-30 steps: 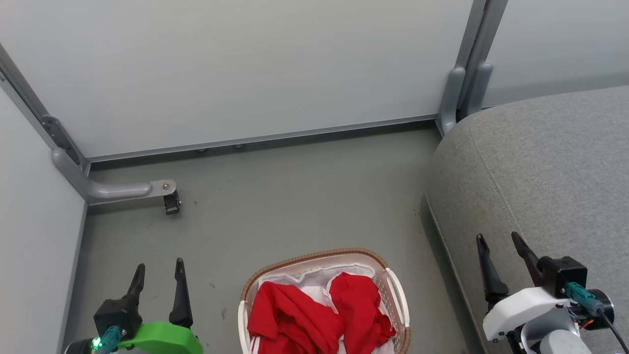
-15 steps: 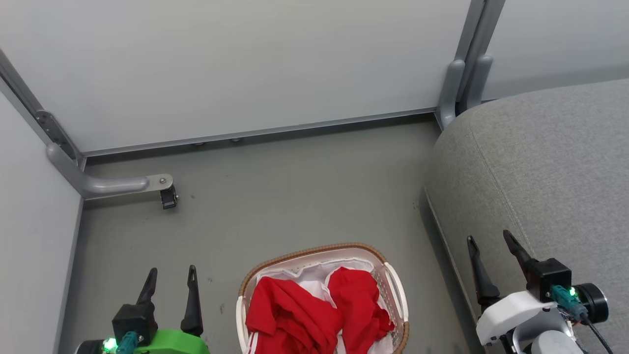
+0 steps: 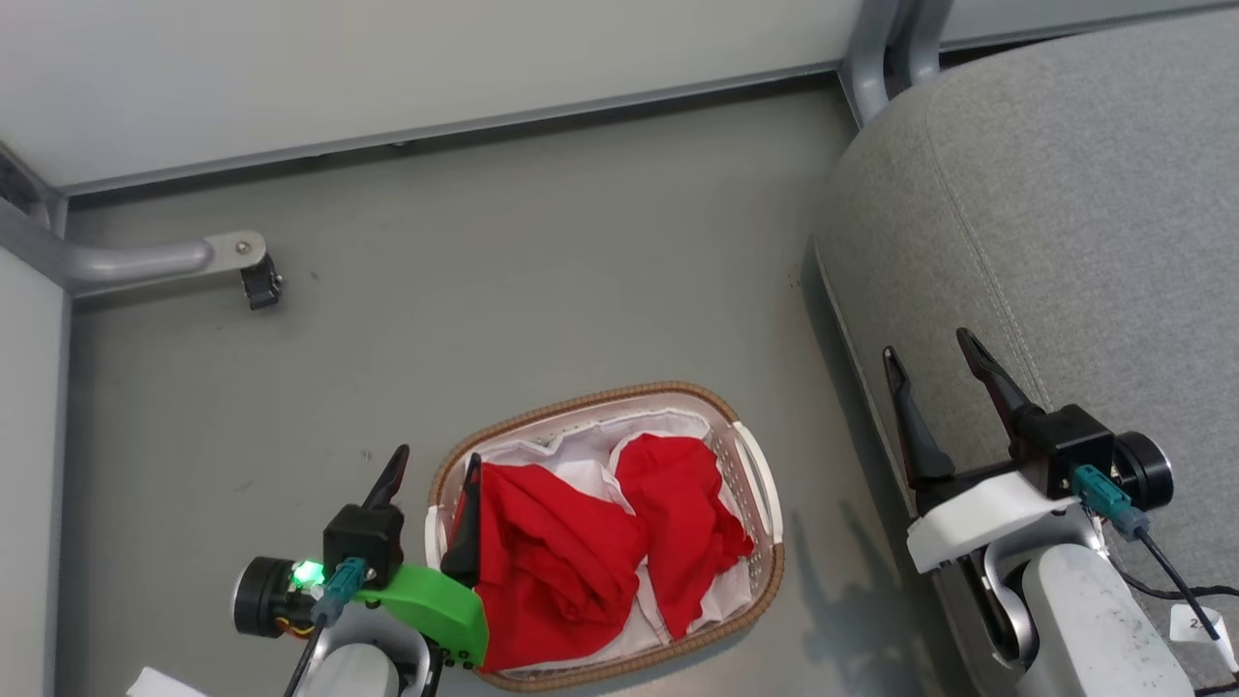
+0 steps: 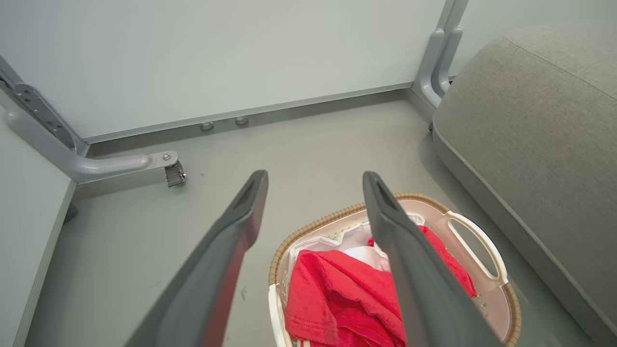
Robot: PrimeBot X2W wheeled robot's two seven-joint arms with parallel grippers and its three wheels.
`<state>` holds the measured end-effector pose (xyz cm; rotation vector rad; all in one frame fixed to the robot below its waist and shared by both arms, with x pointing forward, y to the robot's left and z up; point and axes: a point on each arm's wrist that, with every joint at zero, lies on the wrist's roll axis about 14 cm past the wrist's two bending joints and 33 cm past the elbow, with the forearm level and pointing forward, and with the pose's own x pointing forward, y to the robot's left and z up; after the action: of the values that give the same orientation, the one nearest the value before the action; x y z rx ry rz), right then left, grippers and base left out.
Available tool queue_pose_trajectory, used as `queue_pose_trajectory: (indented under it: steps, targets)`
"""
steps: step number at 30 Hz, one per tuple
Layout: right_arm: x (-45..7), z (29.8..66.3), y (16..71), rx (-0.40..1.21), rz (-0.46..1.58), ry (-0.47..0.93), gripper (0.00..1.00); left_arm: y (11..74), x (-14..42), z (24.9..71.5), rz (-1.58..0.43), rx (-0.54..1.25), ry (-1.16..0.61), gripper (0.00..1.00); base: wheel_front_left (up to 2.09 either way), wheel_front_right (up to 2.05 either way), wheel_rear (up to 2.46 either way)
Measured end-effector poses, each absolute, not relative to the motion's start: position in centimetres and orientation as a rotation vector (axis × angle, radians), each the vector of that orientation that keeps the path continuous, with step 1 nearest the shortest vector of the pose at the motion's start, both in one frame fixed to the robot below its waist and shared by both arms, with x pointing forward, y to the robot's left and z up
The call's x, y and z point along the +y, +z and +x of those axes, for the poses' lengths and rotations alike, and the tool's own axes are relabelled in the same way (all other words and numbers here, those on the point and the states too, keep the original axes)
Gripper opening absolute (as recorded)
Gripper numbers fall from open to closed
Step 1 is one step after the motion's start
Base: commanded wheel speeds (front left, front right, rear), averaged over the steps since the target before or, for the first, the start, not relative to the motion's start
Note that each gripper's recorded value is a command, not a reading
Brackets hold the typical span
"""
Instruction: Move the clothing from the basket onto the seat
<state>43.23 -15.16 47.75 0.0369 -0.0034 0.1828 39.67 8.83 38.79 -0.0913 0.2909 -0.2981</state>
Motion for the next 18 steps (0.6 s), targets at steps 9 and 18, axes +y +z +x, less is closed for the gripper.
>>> queue_pose_trajectory:
  steps: [9,18]
  targets:
    - [-16.1,45.4,44.0,0.078,0.041,0.163,1.00,31.4,4.8,39.9,-0.116,0.514,-0.417,1.00,0.00,0.00,0.00]
    - [-17.0,46.9,40.4,0.150,0.038,0.143,1.00,24.0,3.1,37.8,-0.110,0.761,-0.490,1.00,0.00,0.00,0.00]
